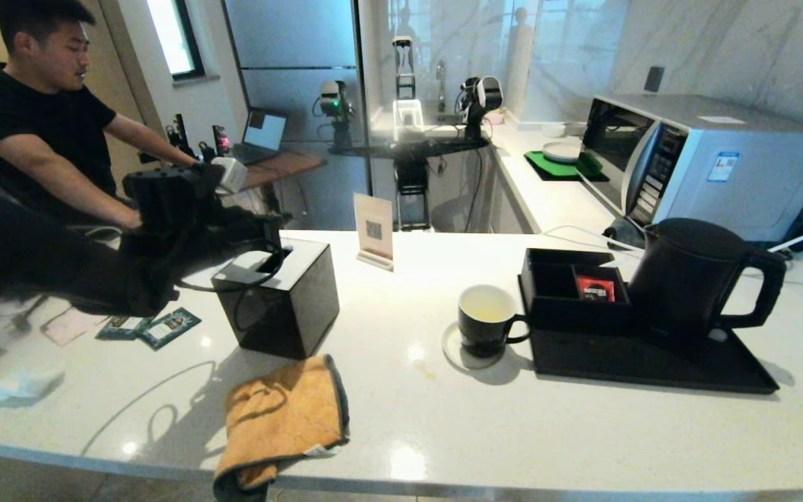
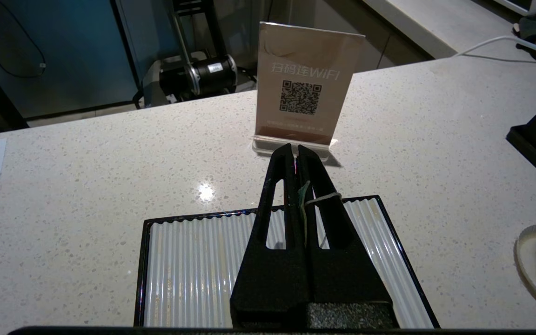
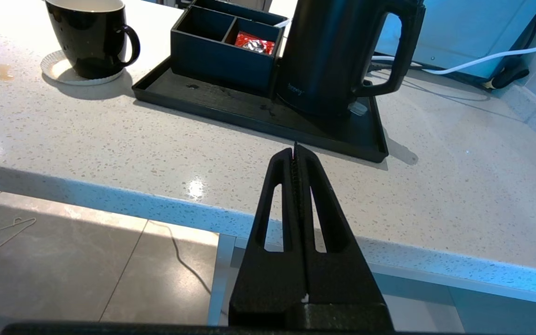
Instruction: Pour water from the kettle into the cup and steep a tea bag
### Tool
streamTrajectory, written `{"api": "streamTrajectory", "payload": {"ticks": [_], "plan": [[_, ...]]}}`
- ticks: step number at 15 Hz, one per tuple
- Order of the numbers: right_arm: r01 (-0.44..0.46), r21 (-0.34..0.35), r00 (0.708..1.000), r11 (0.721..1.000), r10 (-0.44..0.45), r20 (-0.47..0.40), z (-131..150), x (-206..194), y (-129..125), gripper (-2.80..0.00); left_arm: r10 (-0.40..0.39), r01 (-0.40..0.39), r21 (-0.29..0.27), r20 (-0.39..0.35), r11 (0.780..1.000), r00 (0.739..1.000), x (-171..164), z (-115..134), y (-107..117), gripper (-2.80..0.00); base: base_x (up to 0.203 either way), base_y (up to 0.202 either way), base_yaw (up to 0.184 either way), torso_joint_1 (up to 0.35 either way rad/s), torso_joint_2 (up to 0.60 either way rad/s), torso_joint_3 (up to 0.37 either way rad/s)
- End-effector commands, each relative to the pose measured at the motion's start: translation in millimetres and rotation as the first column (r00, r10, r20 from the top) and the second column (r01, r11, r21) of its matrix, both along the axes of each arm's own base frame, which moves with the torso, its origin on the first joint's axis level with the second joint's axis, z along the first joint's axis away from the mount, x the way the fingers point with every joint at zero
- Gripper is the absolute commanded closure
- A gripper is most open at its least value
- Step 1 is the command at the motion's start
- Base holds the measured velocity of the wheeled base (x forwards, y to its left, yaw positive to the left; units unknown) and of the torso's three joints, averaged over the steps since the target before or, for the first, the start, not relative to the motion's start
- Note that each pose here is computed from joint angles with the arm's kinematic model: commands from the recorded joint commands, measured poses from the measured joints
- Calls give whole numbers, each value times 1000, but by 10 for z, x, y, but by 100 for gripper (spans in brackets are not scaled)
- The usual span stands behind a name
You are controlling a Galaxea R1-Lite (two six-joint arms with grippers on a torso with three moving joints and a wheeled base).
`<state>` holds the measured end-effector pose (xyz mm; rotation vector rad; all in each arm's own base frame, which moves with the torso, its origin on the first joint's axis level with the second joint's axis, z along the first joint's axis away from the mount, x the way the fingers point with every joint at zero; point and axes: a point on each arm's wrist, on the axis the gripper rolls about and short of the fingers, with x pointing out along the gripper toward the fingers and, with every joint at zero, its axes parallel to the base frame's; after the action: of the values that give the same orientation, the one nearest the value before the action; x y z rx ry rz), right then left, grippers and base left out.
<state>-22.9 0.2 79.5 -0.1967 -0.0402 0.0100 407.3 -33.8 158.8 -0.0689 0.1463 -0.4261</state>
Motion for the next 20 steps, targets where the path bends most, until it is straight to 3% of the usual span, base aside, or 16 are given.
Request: {"api": "streamTrajectory", "payload": {"ticks": [1,11,12,20], "plan": [[-1,-1,1000,1000,1,1,1,0,0,0,2,-2,-2,1,1000,1000,1,-4,13,0,0,0,0,0,0,0],[-1,-1,1000,1000,1,0,1,1,0,0,7,-7,1,-11,1000,1000,18,-54,19,0,0,0,0,0,0,0],[-1,-1,1000,1000,1,1,1,0,0,0,7,-7,1,-11,1000,1000,18,-54,19,-280,0,0,0,0,0,0],[-1,-1,1000,1000,1,1,1,0,0,0,1,-1,4,3,1000,1000,-4,-6,13,-280,0,0,0,0,0,0]]}}
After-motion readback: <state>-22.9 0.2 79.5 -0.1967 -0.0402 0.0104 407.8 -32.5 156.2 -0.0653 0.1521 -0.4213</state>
